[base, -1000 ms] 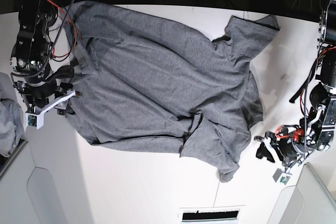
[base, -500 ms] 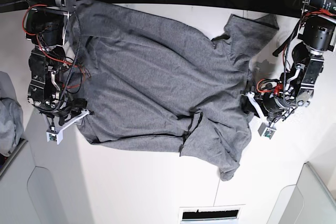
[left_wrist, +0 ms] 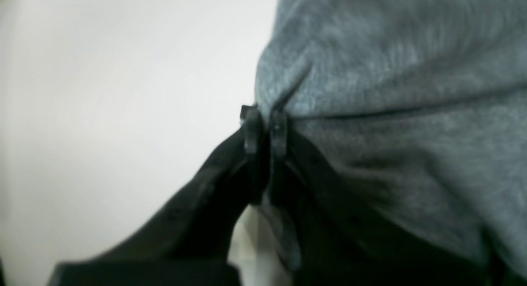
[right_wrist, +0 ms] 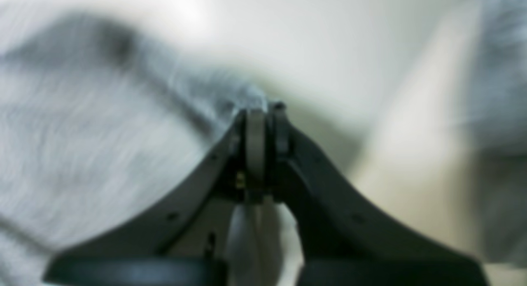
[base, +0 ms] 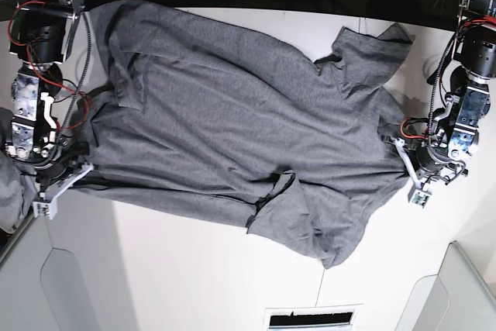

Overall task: Layout the t-shirt on the table in an organized manner, then fold the t-shirt properly
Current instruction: 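Grasp shirt edges with both grippers and pull them apart to flatten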

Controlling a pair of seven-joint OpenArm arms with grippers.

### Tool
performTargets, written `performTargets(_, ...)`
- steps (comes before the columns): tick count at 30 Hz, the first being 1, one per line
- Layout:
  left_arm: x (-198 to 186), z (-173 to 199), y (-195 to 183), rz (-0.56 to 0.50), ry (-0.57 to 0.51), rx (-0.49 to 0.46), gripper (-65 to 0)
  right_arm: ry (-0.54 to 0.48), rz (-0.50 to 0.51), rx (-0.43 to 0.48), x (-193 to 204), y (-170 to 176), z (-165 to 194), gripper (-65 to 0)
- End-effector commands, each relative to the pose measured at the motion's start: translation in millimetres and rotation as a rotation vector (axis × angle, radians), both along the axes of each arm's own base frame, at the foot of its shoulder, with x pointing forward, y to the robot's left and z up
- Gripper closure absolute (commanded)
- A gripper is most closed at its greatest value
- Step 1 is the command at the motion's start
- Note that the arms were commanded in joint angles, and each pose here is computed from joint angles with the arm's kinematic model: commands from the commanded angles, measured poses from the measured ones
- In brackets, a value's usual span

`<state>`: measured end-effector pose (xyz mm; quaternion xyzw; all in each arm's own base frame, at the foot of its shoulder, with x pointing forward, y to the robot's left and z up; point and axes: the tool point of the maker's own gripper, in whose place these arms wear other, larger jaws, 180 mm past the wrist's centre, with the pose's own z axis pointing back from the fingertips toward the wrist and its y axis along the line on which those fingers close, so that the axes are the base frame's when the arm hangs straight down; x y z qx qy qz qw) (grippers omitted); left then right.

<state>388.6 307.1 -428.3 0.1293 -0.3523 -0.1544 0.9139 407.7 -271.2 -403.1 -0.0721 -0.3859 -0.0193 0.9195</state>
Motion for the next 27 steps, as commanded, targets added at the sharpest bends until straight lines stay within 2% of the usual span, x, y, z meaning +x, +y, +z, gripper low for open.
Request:
performTargets(1,15,22,13,0.007,-0.059,0.022,0.0,-0.077,-0.006,-0.017,16,-12,28,0.0)
performTargets(3,15,27,22,0.009,-0.059,0.040,0.0,-0.093,-0.016,-0.015,17,-22,35,0.0)
performTargets(5,15,30,27,0.013,-0.062,0.049,-7.4,-0.087,-0.024,-0.022,15,-27,35,0.0)
performTargets(8,17,32,27,0.015,-0.068,0.044,-21.5,-0.059,-0.029,0.001,12,-24,30,-24.5)
performTargets(9,18,33,25,0.018,-0.066,0.036,-25.1,-0.051,-0.034,0.017,11,-23,29,-30.4)
performTargets(10,18,34,24,0.024,-0.061,0.023,-27.5,-0.038,-0.038,0.033,9,-21,27,-33.2)
performTargets(13,22,45,15,0.020,-0.060,0.003,-28.8,-0.005,-0.043,0.074,4,-15,22,-33.2)
performTargets(20,16,81,-10,-0.128,-0.073,-0.088,-28.8,0.011,0.010,0.103,-33,17,25,-33.2)
performTargets(25,-14,63,-18,-0.159,0.000,-0.120,-28.8,0.050,0.040,0.139,-80,43,9,-33.2)
performTargets(27,-27,52,-14,-0.141,0.019,-0.132,-28.8,0.073,0.005,0.145,-99,44,-6,-33.2)
